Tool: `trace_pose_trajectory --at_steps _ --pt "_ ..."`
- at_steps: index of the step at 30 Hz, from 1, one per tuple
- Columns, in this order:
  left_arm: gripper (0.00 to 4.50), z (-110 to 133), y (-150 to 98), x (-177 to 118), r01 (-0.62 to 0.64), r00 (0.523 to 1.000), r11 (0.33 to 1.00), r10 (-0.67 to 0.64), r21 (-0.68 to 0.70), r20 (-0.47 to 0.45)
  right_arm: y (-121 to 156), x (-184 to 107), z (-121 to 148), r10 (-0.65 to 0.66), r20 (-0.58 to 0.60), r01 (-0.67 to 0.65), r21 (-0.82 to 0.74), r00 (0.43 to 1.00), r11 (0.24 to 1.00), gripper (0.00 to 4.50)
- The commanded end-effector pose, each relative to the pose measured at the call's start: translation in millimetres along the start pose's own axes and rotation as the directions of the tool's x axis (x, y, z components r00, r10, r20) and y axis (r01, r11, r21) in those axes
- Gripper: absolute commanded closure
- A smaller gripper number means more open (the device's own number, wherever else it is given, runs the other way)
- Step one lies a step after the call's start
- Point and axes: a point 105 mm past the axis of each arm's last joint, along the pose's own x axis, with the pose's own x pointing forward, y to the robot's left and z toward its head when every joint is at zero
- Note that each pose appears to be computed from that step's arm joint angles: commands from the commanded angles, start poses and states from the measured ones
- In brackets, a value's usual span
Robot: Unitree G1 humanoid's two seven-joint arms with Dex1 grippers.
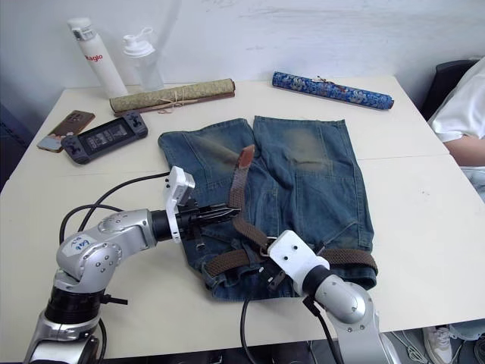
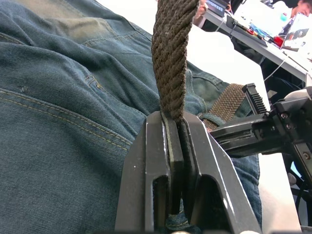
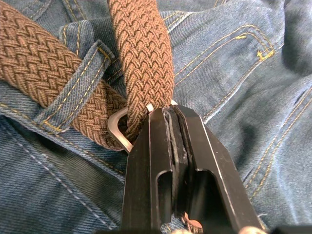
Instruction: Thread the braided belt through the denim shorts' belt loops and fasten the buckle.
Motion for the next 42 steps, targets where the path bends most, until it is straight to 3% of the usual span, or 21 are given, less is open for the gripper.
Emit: trace_pose_trajectory --at_steps 1,8,16,23,32,42 --pt "4.5 16.1 -18.5 3.7 0.074 0.996 0.995 -0.077 0.061 0.046 10.2 -3.5 11.7 0.054 0.033 -0.052 -0.072 0.998 0.996 4.44" --pt "4.5 22.3 -29.7 26.4 0.124 0.989 0.988 -0.131 0.087 0.07 24.9 0.9 1.7 0.142 -0.017 -0.143 -0.2 0.99 0.969 4.44" --pt "4.5 36.1 -46.0 89.4 0.224 0.965 0.966 -0.238 0.126 0.108 42.0 4.0 -15.0 0.292 -0.119 -0.315 -0.39 0.949 0.866 4.44" --pt "4.5 39.5 -57.3 137.4 0.291 0.947 0.945 -0.306 0.149 0.094 49.3 8.6 -46.2 0.345 -0.289 -0.451 -0.567 0.893 0.69 4.44" --pt "4.5 27.4 -72.1 175.3 0.345 0.935 0.922 -0.354 0.177 0.017 63.5 3.9 -83.7 0.405 -0.461 -0.612 -0.643 0.79 0.46 4.44" --pt "4.5 14.4 -65.7 185.4 0.369 0.928 0.916 -0.373 0.159 -0.007 74.1 7.6 -83.0 0.432 -0.449 -0.618 -0.643 0.782 0.451 4.44"
